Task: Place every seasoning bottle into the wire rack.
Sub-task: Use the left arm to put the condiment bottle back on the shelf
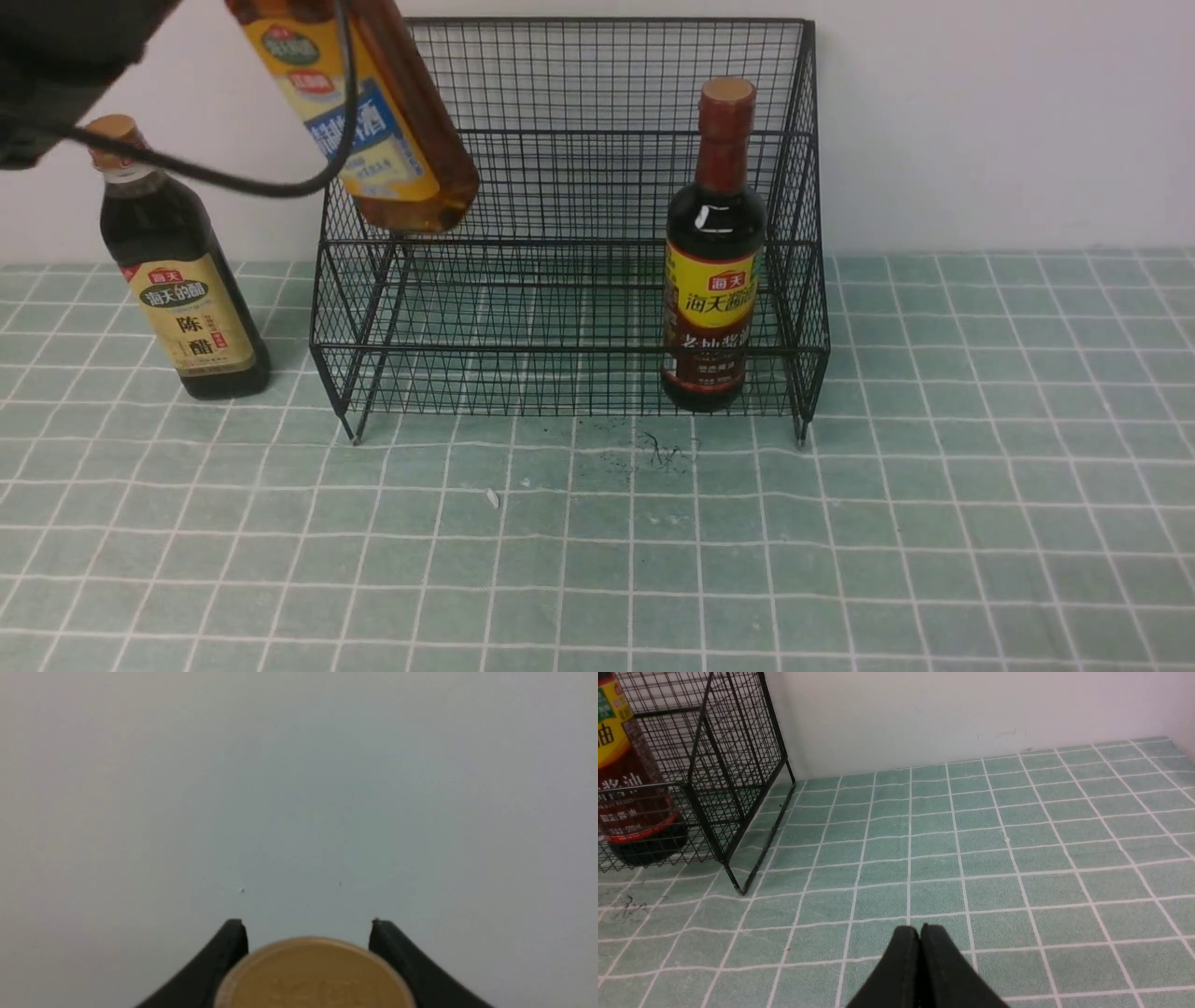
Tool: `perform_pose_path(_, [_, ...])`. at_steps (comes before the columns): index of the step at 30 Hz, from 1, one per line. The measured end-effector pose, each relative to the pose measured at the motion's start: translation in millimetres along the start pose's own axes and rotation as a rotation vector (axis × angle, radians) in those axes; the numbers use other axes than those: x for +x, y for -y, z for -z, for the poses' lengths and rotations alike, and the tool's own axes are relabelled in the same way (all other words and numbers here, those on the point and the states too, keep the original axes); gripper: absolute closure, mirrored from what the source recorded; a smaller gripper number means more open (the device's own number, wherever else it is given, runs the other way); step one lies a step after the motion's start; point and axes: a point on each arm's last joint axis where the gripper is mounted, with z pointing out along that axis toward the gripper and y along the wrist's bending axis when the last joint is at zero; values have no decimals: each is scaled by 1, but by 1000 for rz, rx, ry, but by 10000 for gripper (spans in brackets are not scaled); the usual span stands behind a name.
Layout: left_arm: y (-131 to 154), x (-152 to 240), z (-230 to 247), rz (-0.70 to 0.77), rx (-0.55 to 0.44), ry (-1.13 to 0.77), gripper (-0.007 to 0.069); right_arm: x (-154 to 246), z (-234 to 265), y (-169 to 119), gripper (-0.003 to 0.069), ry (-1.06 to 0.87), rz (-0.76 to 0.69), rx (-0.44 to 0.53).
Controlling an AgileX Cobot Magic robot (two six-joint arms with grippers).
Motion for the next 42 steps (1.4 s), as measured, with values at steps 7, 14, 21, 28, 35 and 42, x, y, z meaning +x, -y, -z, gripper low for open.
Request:
perform_pose_path(7, [-4,21,-24,-41,-46,-10,323,0,0,0,673,0,0,0])
perform_pose_path(14, [-8,47,-34,-122,-45,-91,323,0,0,0,673,0,0,0])
perform_pose_path(21, [-9,72,-38,-194,-10,-212,323,0,0,0,673,0,0,0])
perform_pose_path(28, [-14,93,-42,-165,-31,-291,323,0,0,0,673,0,0,0])
perform_pose_path(35, [-10,92,-40,-215,-1,-326,256,0,0,0,673,0,0,0])
perform_pose_path(42, [-3,70,-31,-310,35,-299,167,0,0,0,673,0,0,0])
